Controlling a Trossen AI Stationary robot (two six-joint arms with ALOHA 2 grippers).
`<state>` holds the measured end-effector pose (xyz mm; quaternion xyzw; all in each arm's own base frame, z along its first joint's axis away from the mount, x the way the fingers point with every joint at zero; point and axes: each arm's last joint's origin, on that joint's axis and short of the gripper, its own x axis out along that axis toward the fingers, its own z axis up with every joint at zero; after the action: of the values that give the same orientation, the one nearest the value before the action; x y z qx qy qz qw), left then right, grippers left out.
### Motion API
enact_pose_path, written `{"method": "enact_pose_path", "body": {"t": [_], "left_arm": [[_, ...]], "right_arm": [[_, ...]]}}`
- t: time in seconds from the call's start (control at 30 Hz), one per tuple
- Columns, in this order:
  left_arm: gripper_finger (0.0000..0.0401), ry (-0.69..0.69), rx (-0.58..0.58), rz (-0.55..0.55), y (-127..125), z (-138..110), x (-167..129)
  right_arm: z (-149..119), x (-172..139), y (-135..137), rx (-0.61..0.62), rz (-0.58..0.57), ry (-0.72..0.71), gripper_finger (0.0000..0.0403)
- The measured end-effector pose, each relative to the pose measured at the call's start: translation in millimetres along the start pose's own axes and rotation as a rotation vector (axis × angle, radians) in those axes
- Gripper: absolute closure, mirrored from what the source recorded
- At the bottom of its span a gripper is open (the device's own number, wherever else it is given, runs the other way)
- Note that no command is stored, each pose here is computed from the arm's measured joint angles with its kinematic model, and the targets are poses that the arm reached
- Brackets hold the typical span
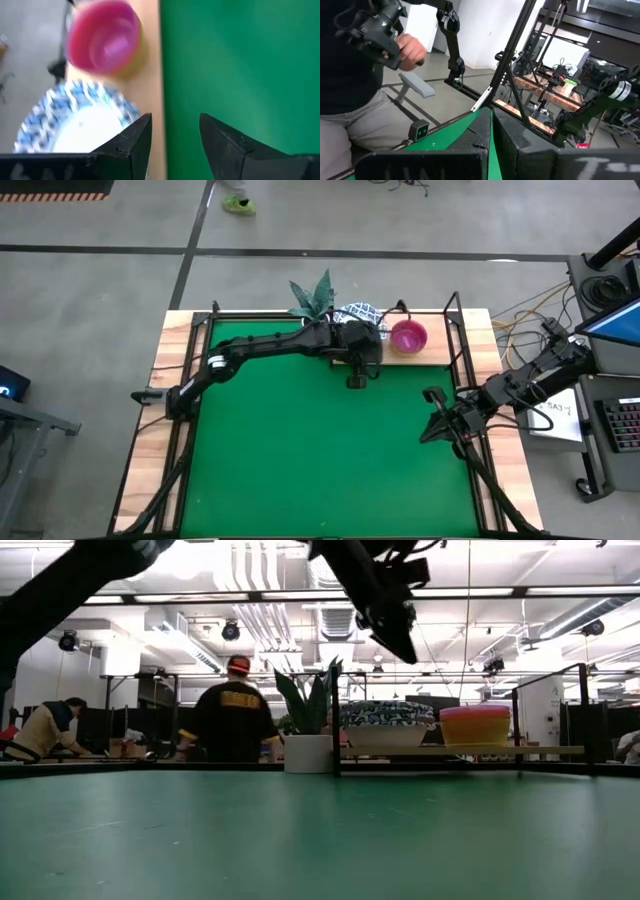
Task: Place and stack bowls onto a shelf
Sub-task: Return to Home Position
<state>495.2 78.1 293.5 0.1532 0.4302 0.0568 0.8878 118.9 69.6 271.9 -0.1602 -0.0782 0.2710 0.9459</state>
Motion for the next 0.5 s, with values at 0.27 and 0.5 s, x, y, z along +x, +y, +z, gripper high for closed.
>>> {"method": "enact_pose_path", "body": {"t": [0.27,0.5], "left_arm": [[0.0252,0.171,0.006,-0.09,-34.6,-23.3,-21.4],[0.0252,0.13,-0.068,-0.057,-64.7,-68.3,-66.8]], "right_arm": [[-1.8,0.6,0.5,-0.001,-0.003,-0.003,0.0394],[-13.4,1.3,-1.2,0.038,-0.169,0.081,0.0394]]}}
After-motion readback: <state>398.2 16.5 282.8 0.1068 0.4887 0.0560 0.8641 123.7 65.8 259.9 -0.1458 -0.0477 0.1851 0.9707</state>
